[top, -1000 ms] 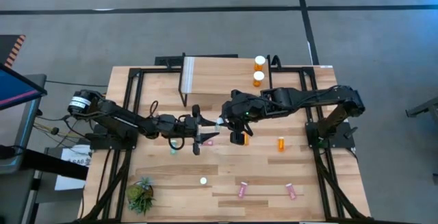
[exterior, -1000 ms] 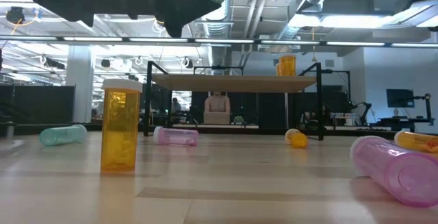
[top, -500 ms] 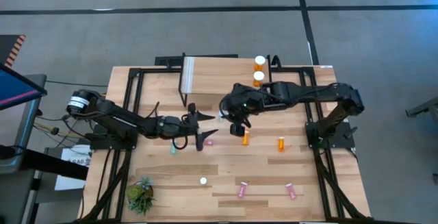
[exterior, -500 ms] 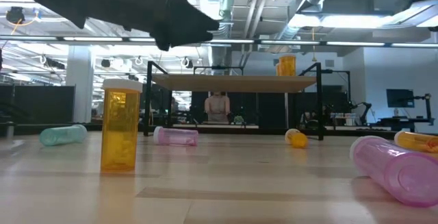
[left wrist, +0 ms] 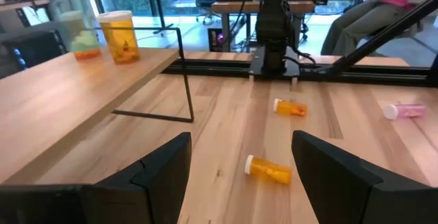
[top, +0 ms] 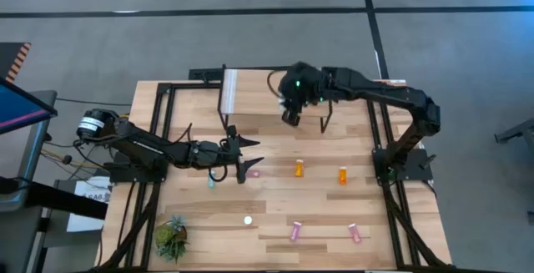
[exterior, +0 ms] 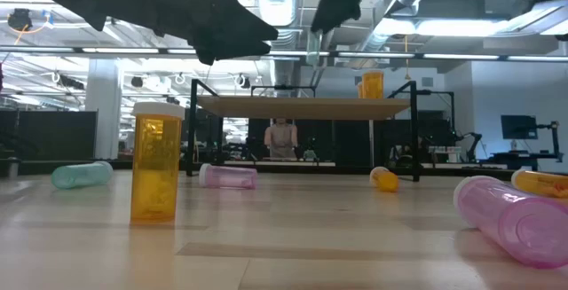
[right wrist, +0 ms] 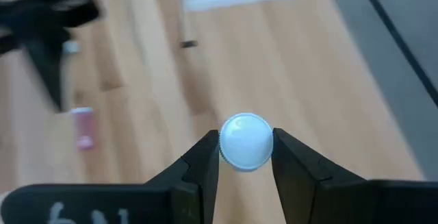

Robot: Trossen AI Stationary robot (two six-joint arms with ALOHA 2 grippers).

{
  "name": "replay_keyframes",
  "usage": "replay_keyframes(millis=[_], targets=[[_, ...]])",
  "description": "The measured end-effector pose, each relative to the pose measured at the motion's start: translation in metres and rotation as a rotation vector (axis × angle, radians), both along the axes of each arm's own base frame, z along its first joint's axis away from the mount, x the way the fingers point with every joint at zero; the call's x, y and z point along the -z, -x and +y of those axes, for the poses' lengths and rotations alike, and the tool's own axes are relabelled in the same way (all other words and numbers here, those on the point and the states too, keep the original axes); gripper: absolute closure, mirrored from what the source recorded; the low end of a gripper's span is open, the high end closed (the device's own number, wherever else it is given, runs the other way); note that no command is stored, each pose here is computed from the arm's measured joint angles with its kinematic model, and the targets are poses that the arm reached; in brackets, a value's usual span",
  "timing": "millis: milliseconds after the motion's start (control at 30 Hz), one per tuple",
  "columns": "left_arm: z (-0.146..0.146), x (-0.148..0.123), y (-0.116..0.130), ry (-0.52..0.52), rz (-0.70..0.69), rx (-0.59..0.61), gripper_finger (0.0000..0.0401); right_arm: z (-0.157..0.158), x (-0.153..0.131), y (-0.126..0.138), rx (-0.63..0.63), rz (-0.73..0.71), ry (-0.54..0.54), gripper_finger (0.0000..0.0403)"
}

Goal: Pick and place medicine bottles onto shelf by color
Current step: Put the top small green pill bottle on the shelf

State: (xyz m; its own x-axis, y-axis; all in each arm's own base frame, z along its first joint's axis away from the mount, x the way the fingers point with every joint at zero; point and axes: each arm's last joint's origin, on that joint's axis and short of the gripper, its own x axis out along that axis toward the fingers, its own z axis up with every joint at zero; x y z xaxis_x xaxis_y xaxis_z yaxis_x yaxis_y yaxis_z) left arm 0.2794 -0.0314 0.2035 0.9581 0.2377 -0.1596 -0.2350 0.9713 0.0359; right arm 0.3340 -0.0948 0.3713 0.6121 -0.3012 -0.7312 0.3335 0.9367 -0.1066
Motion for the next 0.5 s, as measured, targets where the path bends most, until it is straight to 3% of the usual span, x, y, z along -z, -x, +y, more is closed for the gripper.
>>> replay_keyframes(millis=[300, 500], targets=[[0.000, 0.000, 0.000, -0.004, 0.001, 0.001, 0.0159, -0.068, 0.001, 0.024, 0.167, -0.004, 0.012, 0.0269], [0.000, 0.000, 0.000, -0.006, 0.001, 0.002, 0.0159, -0.095, -0.003, 0.036, 0.237, -0.072, -0.013, 0.0269]])
